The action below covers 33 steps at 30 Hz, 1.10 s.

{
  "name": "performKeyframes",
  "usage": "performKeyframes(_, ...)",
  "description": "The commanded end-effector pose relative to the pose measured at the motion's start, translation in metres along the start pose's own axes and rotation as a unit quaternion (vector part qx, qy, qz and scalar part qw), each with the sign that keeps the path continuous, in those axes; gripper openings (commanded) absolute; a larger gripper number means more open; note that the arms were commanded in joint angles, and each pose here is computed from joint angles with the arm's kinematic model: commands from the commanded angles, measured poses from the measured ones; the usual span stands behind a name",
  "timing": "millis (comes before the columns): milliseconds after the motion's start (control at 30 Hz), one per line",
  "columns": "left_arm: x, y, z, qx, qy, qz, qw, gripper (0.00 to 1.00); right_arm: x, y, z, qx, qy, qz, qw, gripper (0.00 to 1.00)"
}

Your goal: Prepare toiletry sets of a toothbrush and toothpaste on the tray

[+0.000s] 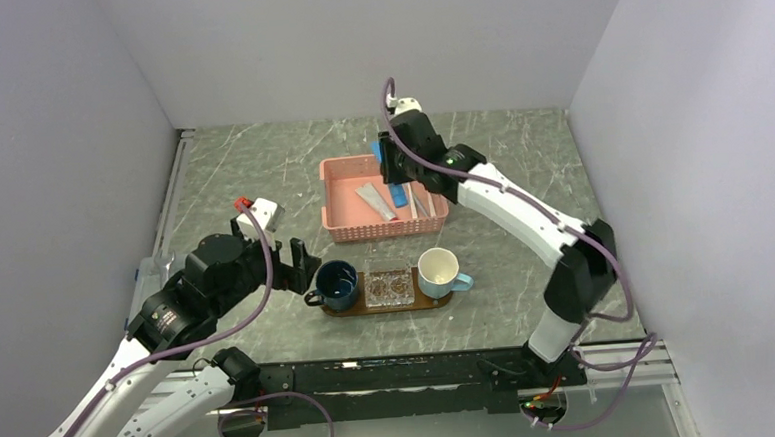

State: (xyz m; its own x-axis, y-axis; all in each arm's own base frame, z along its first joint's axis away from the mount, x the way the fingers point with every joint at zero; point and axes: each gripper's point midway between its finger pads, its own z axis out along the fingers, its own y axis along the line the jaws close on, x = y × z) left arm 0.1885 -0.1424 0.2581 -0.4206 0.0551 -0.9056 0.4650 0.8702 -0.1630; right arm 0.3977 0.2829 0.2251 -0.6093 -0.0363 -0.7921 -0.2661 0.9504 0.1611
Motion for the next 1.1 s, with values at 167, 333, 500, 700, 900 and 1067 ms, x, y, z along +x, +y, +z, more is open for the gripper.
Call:
performKeyframes(167,-0.036,-0.055,-0.009,0.139,-0.055,-0.057,0.987,0.99,-0.036,0.083,-0.119,-0.202,-0.119,0.055,0.971,0.33)
performKeyframes(333,-0.043,-0.080,-0.019,0.212,-0.068,-0.081,0.971,0.99,-0.031,0.101,-0.166,-0.293,-0.139,0.091,0.942,0.33)
performKeyframes(500,-0.053,-0.100,-0.028,0.274,-0.090,-0.106,0.952,0.99,-0.022,0.114,-0.200,-0.367,-0.145,0.126,0.910,0.32)
performKeyframes(700,-0.064,-0.119,-0.036,0.330,-0.104,-0.134,0.929,0.99,-0.018,0.138,-0.238,-0.444,-0.151,0.149,0.870,0.32)
performKeyframes(900,-0.067,-0.134,-0.044,0.386,-0.112,-0.157,0.902,1.00,-0.016,0.155,-0.271,-0.518,-0.160,0.175,0.822,0.32)
performKeyframes(1067,-0.073,-0.142,-0.052,0.421,-0.131,-0.171,0.881,0.99,-0.011,0.164,-0.285,-0.557,-0.155,0.193,0.793,0.32)
